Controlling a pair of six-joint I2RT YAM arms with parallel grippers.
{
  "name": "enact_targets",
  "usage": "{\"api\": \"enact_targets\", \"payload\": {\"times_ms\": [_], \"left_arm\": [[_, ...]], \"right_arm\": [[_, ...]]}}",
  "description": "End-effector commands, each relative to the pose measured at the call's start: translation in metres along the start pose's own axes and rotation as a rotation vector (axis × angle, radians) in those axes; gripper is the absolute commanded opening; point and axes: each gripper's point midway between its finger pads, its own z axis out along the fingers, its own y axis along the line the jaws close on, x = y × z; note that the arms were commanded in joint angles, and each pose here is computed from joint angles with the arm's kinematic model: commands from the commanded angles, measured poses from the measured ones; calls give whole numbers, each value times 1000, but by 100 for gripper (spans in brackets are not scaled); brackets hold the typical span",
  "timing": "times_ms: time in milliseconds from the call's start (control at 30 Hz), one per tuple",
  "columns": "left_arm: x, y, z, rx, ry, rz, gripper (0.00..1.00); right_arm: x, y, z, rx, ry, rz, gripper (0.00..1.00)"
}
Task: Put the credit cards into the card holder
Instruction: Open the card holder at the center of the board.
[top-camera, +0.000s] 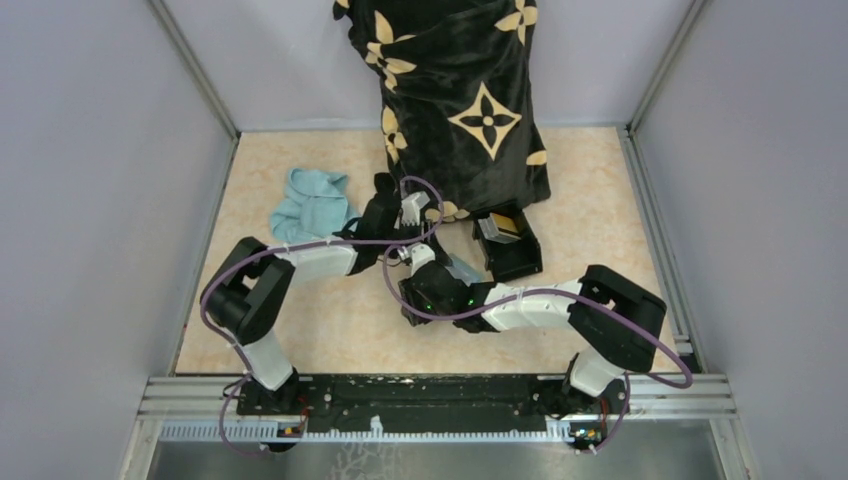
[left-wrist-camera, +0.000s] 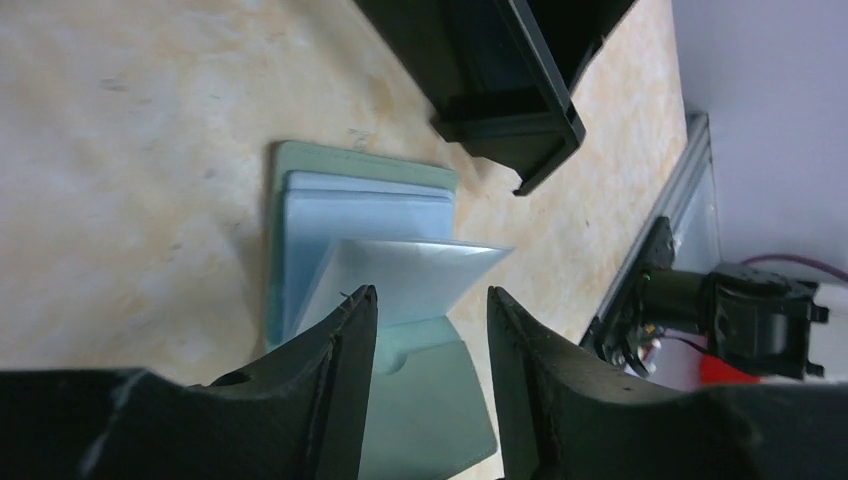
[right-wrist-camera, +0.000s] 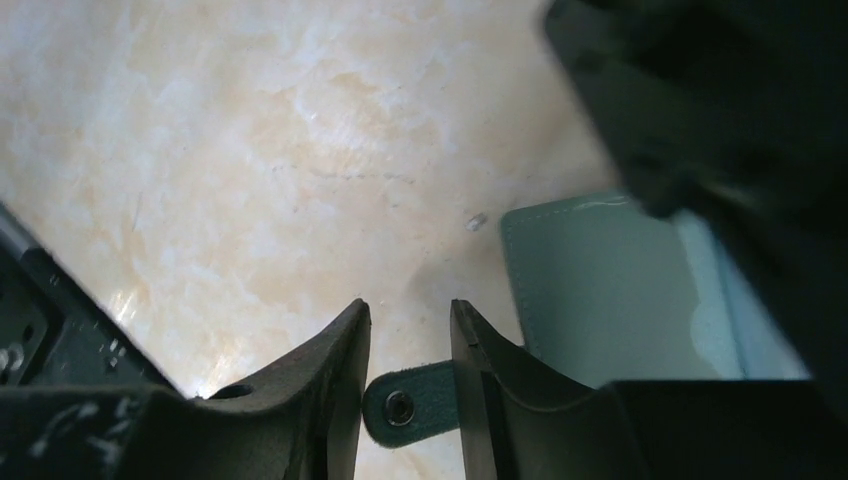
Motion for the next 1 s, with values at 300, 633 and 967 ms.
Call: {"api": "enact_targets", "payload": {"times_ms": [300, 633, 967], "left_arm": [[29, -32, 21, 183, 258, 76, 49], [62, 8, 27, 37, 373, 4, 32], [71, 41, 25, -149, 403, -21, 20]], "right_arm": [[-5, 27, 4, -145, 19, -68, 38], [-16, 14, -9, -69, 1, -113, 44], [-25, 4, -27, -18, -11, -138, 51]]}}
